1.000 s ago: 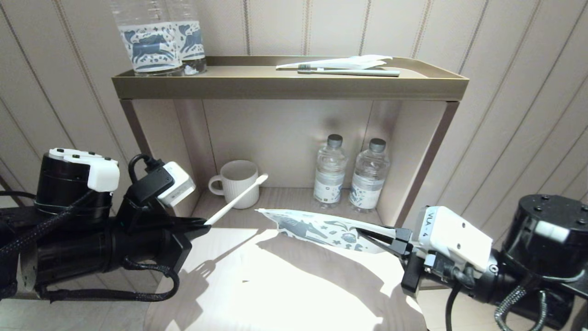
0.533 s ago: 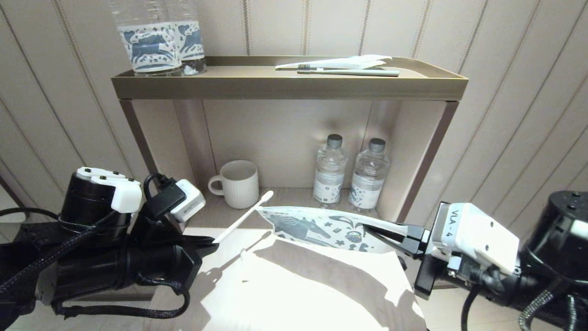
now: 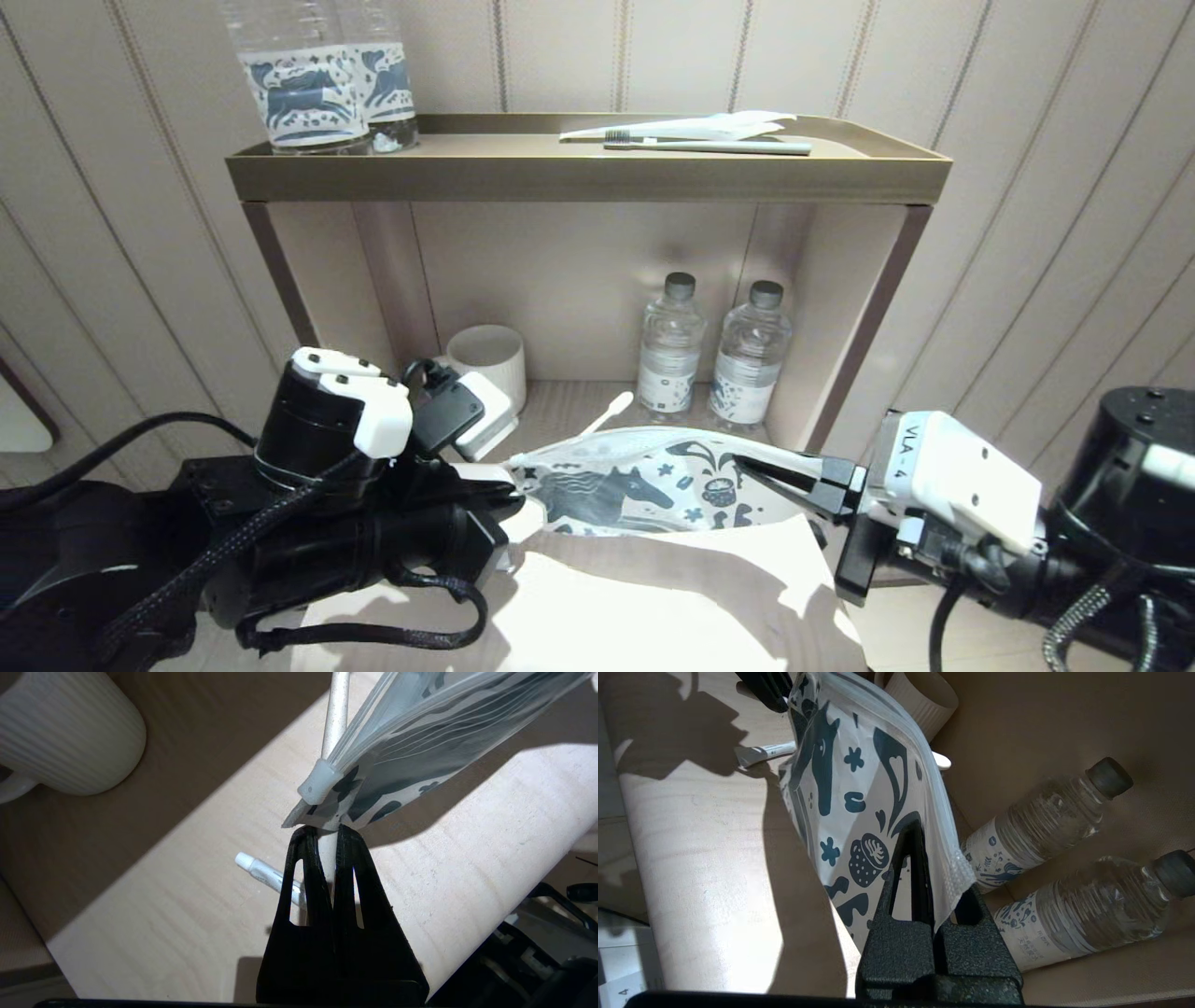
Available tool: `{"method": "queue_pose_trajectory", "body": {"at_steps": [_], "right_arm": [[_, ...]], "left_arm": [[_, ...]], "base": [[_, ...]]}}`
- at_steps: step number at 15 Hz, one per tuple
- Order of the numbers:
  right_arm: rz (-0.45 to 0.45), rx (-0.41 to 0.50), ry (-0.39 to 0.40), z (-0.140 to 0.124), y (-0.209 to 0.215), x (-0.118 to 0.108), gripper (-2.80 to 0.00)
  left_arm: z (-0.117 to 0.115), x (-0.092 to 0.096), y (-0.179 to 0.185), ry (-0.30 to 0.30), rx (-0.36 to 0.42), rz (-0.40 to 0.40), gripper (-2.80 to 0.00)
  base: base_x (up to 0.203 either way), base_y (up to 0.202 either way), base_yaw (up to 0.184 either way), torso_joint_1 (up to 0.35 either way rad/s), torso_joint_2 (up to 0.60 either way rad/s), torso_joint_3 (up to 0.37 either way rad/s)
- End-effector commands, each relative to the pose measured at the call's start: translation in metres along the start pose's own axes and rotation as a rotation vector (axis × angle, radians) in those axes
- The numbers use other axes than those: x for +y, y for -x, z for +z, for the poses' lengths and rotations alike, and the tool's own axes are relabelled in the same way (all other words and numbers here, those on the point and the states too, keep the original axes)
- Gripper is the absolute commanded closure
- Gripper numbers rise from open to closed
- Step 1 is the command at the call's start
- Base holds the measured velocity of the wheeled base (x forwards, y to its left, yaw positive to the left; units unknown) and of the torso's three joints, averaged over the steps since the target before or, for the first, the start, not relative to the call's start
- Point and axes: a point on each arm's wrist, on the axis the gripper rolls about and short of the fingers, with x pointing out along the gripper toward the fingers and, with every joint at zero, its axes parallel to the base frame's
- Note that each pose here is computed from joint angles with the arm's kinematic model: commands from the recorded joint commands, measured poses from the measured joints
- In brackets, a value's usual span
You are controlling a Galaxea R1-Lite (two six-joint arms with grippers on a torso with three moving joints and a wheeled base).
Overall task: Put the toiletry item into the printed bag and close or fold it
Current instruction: Place the toothbrush in the storage bag
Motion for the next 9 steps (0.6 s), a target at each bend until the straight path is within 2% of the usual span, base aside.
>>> {"method": "queue_pose_trajectory", "body": {"at_steps": [1, 4, 9], "right_arm": [[0.009, 0.01, 0.0, -0.004, -0.003, 0.002, 0.0], [0.015, 0.015, 0.001, -0.005, -0.002, 0.003, 0.0], [0.035, 0.036, -0.006, -0.011, -0.009, 0.007, 0.0]], "left_arm": [[0.003, -0.002, -0.007, -0.007, 0.005, -0.004, 0.0], [0.008, -0.001, -0.01, -0.014, -0.003, 0.035, 0.0], [0.019, -0.01, -0.016, -0.038, -0.02, 0.016, 0.0]], "base": [[0.0, 0.0, 0.0, 0.0, 0.0, 0.0], [0.0, 0.0, 0.0, 0.0, 0.0, 0.0], [0.0, 0.0, 0.0, 0.0, 0.0, 0.0]]}}
